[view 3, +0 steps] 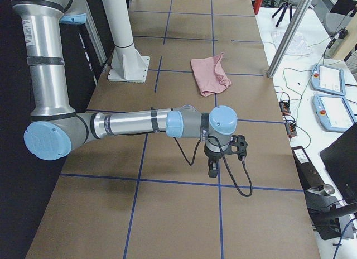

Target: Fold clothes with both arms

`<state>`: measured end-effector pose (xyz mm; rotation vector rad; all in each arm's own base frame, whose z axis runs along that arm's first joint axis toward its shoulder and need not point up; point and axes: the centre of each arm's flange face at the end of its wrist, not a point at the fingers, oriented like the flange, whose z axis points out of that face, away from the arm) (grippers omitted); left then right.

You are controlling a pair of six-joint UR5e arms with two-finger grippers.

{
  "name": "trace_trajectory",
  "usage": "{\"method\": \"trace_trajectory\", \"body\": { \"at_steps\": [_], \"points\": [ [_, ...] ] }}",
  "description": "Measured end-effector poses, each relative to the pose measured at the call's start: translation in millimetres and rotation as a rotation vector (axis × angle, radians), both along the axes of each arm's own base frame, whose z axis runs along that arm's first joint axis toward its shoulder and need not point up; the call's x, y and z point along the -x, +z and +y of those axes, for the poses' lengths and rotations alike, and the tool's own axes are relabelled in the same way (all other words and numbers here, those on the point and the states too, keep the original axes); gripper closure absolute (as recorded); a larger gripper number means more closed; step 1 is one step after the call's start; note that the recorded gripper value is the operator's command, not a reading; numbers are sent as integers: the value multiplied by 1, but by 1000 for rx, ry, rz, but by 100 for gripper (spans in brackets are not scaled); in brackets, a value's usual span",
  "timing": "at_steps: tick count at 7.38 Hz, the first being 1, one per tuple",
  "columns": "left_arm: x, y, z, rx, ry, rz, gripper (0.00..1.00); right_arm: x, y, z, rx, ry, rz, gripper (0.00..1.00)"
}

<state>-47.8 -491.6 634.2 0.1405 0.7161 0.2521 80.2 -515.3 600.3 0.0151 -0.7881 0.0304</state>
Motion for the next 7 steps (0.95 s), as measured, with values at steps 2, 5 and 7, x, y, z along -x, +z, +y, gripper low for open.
{"method": "trace_trajectory", "body": {
  "at_steps": [2, 5, 7],
  "points": [
    [-5, -3, 2, 16, 5, 74, 0, 0, 4, 4, 7, -1, 0, 0],
    [-6, -3, 2, 17, 7, 91, 0, 0, 4, 8, 0, -6, 2, 0],
    [-6, 0, 3, 19, 7, 91, 0, 2, 9, 11, 5, -13, 5, 0]
  ]
}}
